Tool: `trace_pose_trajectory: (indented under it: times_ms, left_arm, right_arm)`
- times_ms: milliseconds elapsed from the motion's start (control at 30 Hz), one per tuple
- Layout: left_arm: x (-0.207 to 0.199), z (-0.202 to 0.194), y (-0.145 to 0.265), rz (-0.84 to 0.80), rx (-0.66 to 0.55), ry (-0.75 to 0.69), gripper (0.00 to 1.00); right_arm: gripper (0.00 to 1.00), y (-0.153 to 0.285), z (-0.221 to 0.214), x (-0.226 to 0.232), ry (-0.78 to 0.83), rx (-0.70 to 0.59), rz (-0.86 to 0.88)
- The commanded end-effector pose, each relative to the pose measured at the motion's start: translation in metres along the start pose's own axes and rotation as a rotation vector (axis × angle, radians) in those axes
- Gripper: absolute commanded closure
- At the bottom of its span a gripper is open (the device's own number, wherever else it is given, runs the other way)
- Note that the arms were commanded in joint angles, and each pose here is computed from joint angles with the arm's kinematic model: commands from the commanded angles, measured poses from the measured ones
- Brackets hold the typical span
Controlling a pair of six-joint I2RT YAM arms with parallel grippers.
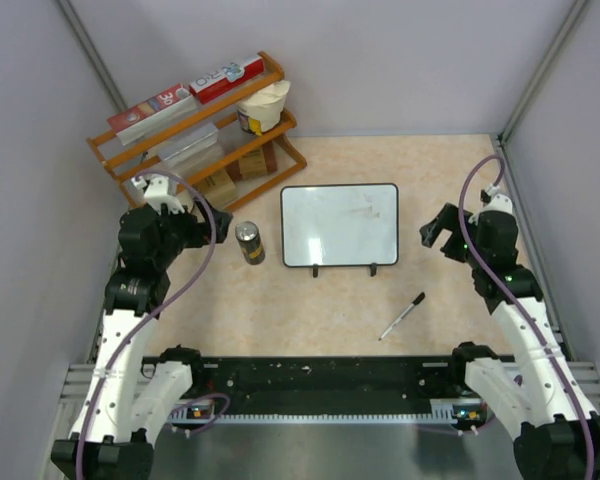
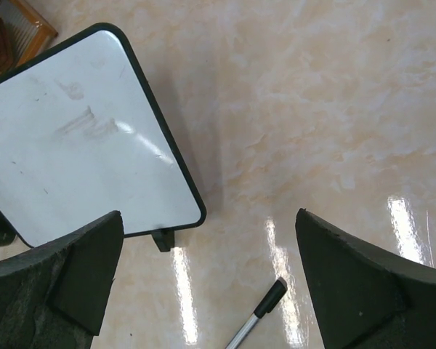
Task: Write a sentence on the whiteboard
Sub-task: Pick up the whiteboard marker from the center of the board.
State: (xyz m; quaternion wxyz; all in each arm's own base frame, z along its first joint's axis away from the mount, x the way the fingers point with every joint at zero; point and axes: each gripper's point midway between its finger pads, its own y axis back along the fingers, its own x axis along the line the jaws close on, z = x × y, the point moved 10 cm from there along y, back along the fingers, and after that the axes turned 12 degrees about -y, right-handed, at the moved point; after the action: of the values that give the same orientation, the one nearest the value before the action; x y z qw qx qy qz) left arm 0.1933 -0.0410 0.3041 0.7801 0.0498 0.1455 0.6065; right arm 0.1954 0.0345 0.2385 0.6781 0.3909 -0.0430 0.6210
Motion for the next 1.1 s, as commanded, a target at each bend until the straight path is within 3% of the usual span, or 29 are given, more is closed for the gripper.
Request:
trace_pose_trajectory:
  times_ms: [0, 133, 167, 300, 633, 867, 1067]
  left_arm:
    - [-0.016, 0.011, -0.001, -0.206, 0.021, -0.068, 0.01]
    - [-0.050, 0.007, -0.012, -0.274, 0.114, -0.145, 0.01]
    - [-0.055, 0.007, -0.016, -0.212, 0.125, -0.188, 0.01]
    - [-0.119, -0.001, -0.025, -0.392, 0.209, -0.270, 0.01]
    - [-0.281, -0.104, -0.050, -0.639, 0.478, -0.532, 0.03]
    - [-0.363, -0.170, -0.039, -0.757, 0.571, -0.658, 0.15]
    - [-0.378, -0.224, -0.041, -0.768, 0.634, -0.708, 0.36]
  right_arm:
    - [0.01, 0.003, 0.009, 0.008, 0.004, -0.003, 0.031]
    - [0.01, 0.000, 0.004, 0.006, 0.005, 0.026, 0.030]
    - [0.01, -0.001, 0.002, 0.005, 0.002, 0.035, 0.029]
    - [0.01, -0.005, -0.005, 0.000, -0.011, 0.059, 0.010]
    - [0.01, -0.020, -0.025, -0.025, -0.105, 0.098, -0.124]
    - [0.01, -0.027, -0.024, -0.065, -0.274, 0.111, -0.247]
    - [0.01, -0.027, -0.020, -0.081, -0.313, 0.113, -0.270]
